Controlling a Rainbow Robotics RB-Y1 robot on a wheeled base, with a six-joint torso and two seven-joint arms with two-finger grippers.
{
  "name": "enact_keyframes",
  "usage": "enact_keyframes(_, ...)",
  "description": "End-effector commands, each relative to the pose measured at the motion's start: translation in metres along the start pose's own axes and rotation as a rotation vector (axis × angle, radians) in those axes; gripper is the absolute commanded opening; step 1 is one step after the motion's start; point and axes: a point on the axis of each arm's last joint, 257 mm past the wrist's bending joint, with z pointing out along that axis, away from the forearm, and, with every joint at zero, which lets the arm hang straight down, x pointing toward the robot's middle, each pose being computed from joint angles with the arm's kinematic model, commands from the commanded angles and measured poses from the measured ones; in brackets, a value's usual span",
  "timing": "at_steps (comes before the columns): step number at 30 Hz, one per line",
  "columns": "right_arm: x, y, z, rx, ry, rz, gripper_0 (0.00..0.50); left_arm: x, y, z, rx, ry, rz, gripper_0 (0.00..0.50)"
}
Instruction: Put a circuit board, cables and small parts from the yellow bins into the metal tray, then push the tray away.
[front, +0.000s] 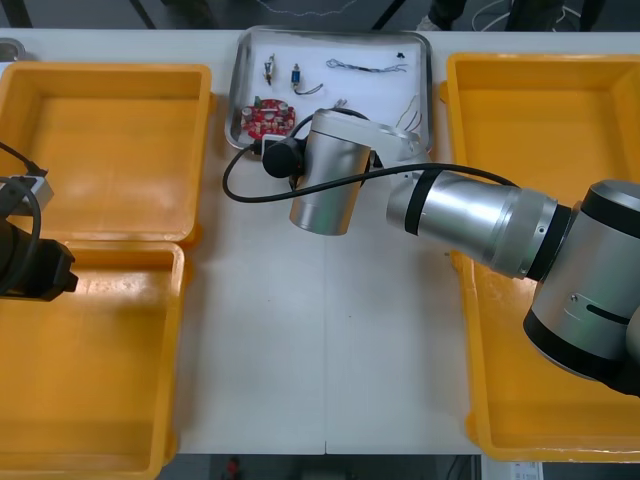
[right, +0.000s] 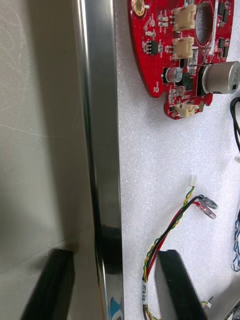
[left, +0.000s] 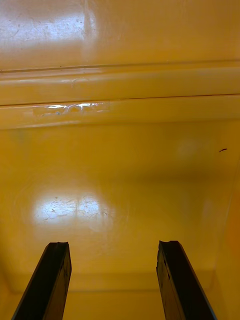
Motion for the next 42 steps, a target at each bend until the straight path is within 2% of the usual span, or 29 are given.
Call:
enact_keyframes(1,-0.029,-0.038,-0.029,0.041,-0.021,0.017,0.5,-0.001,0.018,-0.01,-0.04,-0.012,0.001,0.5)
enact_keyframes(8,-0.024,-0.027,-0.062,-0.023,0.023,0.098,0.5,-0.001,0.018,-0.01,-0.04,-0.012,0.001,0.5)
enact_keyframes(17,0.002,0.014,-0.126,-0.178,0.065,0.246,0.5,-0.001,0.018,-0.01,-0.04,-0.012,0.001,0.5)
enact_keyframes(23,0.031,0.028,-0.165,-0.251,0.098,0.335,0.5,-0.001,0.018,-0.01,-0.04,-0.012,0.001,0.5)
enact_keyframes(24,0.03,0.027,-0.168,-0.25,0.084,0.345,0.5,-0.001,0.018,-0.01,-0.04,-0.012,0.001,0.5)
enact_keyframes(26,0.025,0.024,-0.181,-0.265,0.021,0.394,0.5,-0.001,0.018,-0.01,-0.04,-0.012,0.001,0.5)
enact_keyframes(29,0.027,0.024,-0.194,-0.296,-0.041,0.464,0.5,-0.001,0.018,-0.01,-0.04,-0.012,0.001,0.5)
enact_keyframes(32,0.035,0.024,-0.204,-0.326,-0.085,0.541,0.5,-0.001,0.018,-0.01,-0.04,-0.012,0.001,0.5)
enact_keyframes(36,0.054,0.023,-0.211,-0.335,-0.11,0.627,0.5,-0.001,0.018,-0.01,-0.04,-0.012,0.001,0.5)
enact_keyframes(40,0.076,0.024,-0.217,-0.312,-0.109,0.67,0.5,-0.001,0.018,-0.01,-0.04,-0.012,0.001,0.5)
enact_keyframes(42,0.093,0.027,-0.219,-0.297,-0.091,0.693,0.5,-0.001,0.018,-0.01,-0.04,-0.012,0.001,0.5)
